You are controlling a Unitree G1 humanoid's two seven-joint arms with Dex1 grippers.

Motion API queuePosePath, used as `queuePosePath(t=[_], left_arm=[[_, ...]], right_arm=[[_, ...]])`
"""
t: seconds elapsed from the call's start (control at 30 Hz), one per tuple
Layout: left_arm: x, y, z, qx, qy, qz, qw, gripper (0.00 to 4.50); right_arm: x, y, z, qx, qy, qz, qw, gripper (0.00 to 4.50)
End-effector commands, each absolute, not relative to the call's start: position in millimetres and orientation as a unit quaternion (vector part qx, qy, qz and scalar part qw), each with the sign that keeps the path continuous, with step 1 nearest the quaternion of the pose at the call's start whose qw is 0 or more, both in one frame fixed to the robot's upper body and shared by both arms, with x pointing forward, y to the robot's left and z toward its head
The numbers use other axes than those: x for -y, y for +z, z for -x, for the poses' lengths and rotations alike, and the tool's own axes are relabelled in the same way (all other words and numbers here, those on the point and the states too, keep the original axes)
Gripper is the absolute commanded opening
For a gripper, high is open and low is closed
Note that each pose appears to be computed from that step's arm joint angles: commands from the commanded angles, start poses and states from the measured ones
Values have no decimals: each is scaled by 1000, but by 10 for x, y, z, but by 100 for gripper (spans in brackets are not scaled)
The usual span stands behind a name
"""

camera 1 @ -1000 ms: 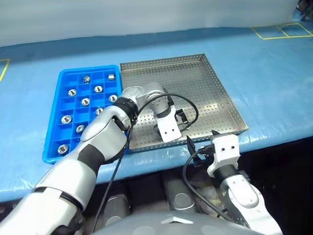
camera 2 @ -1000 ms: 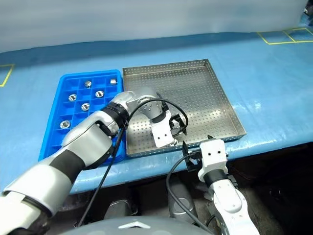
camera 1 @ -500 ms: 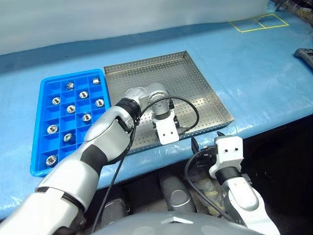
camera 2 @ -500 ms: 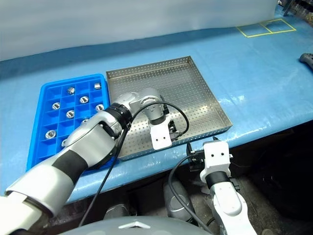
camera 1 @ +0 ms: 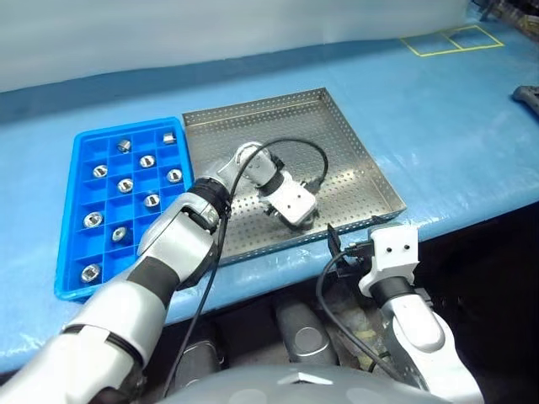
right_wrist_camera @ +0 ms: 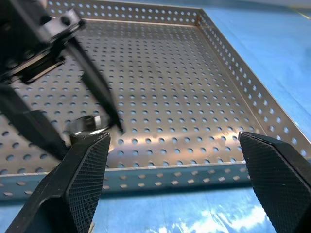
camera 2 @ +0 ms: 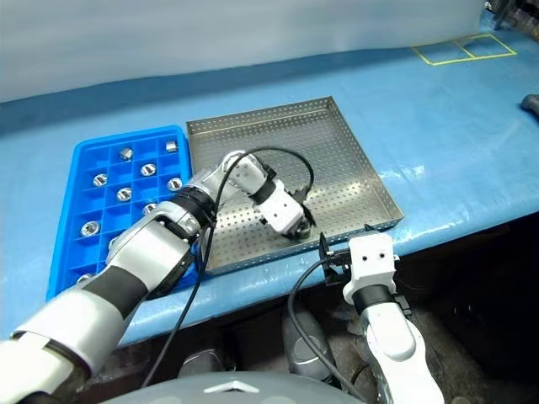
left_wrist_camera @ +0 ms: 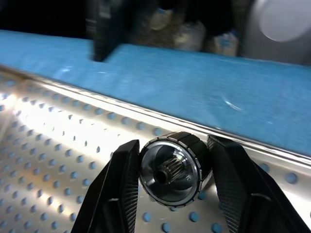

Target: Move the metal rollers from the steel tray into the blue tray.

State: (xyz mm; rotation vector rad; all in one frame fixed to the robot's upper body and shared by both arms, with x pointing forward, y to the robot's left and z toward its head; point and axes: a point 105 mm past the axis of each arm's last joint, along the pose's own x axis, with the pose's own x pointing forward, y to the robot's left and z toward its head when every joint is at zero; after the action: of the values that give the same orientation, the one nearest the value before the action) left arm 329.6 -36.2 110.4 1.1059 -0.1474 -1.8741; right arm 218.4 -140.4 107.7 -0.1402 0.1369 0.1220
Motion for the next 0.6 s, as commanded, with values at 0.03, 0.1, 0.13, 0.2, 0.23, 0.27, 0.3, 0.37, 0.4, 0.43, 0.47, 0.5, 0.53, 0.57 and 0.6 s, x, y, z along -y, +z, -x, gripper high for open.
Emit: queuePosePath(t=[0.03,0.1,0.13,0.2,0.23,0.27,0.3,0.37,0.4,0.43,0.47,0.5,0.53,0.57,0.6], left_arm=[[295,1495,-3593,123,-674,-350,639,191],[167,1550,-3678,133,-627,-316,699,191],[97,1570,-3696,138,-605,-300,725,191],[-56,1609,-3696,146,-556,-267,773,191],[-139,1636,-3691,151,-525,-251,799,191],[-237,1659,-3680,154,-491,-233,825,191],[-331,1673,-3657,154,-461,-221,846,191],[-533,1715,-3613,153,-388,-194,888,191],[-634,1727,-3583,149,-353,-180,906,191],[-753,1729,-3542,143,-315,-167,923,191],[-854,1724,-3503,135,-281,-154,937,191],[-949,1707,-3458,126,-250,-143,949,191],[-1004,1696,-3424,118,-231,-136,956,191],[-1063,1663,-3370,106,-210,-125,964,191],[-1114,1626,-3312,95,-194,-113,970,191]], right_arm=[[1322,1126,-2259,-58,88,70,992,450],[1278,1130,-2316,-57,103,72,990,450],[1252,1134,-2348,-56,112,73,990,450],[1198,1149,-2410,-52,129,75,987,450],[1172,1158,-2438,-50,137,76,986,450],[1142,1168,-2470,-47,147,78,985,450],[1113,1177,-2497,-46,155,80,984,450],[1047,1195,-2550,-41,175,83,980,450],[1010,1205,-2573,-39,185,84,978,450],[967,1214,-2598,-37,196,85,976,450],[935,1221,-2616,-35,205,85,974,450],[901,1225,-2632,-34,213,86,973,450],[882,1226,-2641,-34,218,86,972,450],[852,1228,-2648,-33,226,85,970,450],[819,1227,-2653,-33,235,84,968,450]])
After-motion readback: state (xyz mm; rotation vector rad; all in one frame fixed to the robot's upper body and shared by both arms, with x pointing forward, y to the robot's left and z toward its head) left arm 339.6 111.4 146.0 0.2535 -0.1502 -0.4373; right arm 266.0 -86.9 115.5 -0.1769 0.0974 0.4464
